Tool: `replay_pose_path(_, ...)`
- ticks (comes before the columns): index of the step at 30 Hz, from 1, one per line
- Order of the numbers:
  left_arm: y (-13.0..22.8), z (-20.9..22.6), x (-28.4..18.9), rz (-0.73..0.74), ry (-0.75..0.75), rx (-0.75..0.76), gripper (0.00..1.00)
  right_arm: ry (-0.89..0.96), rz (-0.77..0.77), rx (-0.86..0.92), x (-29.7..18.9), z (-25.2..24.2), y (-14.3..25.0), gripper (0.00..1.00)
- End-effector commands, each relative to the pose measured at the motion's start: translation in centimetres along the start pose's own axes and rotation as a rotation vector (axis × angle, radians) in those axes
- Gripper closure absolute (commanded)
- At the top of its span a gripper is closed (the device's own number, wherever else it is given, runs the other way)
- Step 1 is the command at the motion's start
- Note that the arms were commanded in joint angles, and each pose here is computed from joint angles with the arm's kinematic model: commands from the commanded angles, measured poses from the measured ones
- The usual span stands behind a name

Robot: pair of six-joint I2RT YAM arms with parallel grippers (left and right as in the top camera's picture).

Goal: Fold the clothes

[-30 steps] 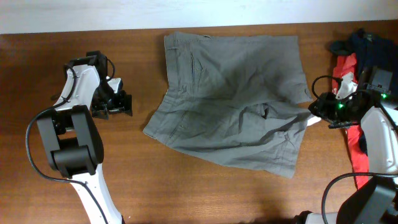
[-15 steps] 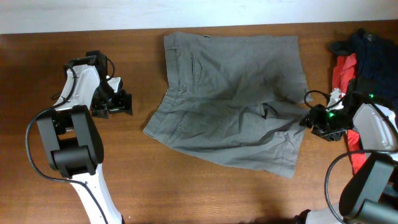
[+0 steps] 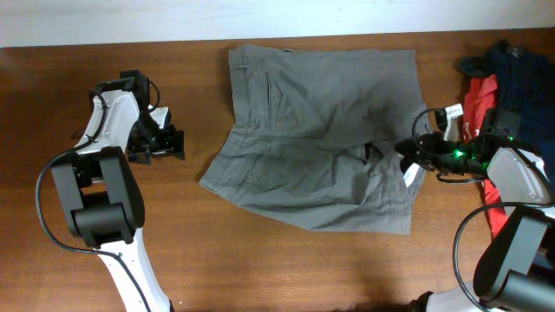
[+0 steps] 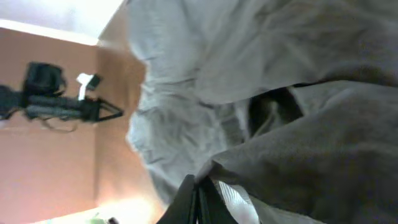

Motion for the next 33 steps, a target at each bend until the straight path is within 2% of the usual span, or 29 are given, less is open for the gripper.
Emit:
replay_pose_path(1, 0.0, 0.2, 0.3, 0.005, 0.014, 0.008, 0.16, 0.010, 0.013, -0.009, -0.1, -0.4, 0.4, 0.96)
replay_pose_path(7, 0.1, 0.2, 0.3, 0.008, 0.015, 0.007, 0.16, 0.363, 0.007, 0.103, -0.8, -3.6, 1.1, 0.96)
replay_pose_path(12, 0.1, 0.2, 0.3, 0.009, 0.016, 0.007, 0.16, 0.461, -0.016, 0.147, -1.3, -4.5, 1.0, 0.69)
replay_pose_path(17, 0.2, 0.2, 0.3, 0.012, 0.018, 0.007, 0.16, 0.544, -0.084, 0.288, -2.5, -5.8, 0.8, 0.55)
replay_pose_path(21, 0.2, 0.2, 0.3, 0.012, 0.017, 0.007, 0.16, 0.537, -0.124, 0.368, -3.2, -6.2, 0.6, 0.48)
replay_pose_path(26, 0.2, 0.2, 0.3, 0.012, 0.017, 0.007, 0.16, 0.473, -0.163, 0.373, -3.8, -6.2, -0.2, 0.48)
replay_pose_path(30, 0.2, 0.2, 0.3, 0.012, 0.017, 0.007, 0.16, 0.466, -0.179, 0.354, -3.8, -6.1, -0.5, 0.36)
replay_pose_path(33, 0.2, 0.2, 0.3, 0.012, 0.017, 0.007, 0.16, 0.441, -0.213, 0.337, -4.2, -6.2, -1.2, 0.32)
Point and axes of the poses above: each gripper's point midway between its finger pads, its own x axis out along the fingers, its own z axis along the line the jaws close on, y = z × x, the point moved 8 cm from there along -x, back along the fingers, and after that the axes turned 14 degrees about x, right-handed, at the moved point
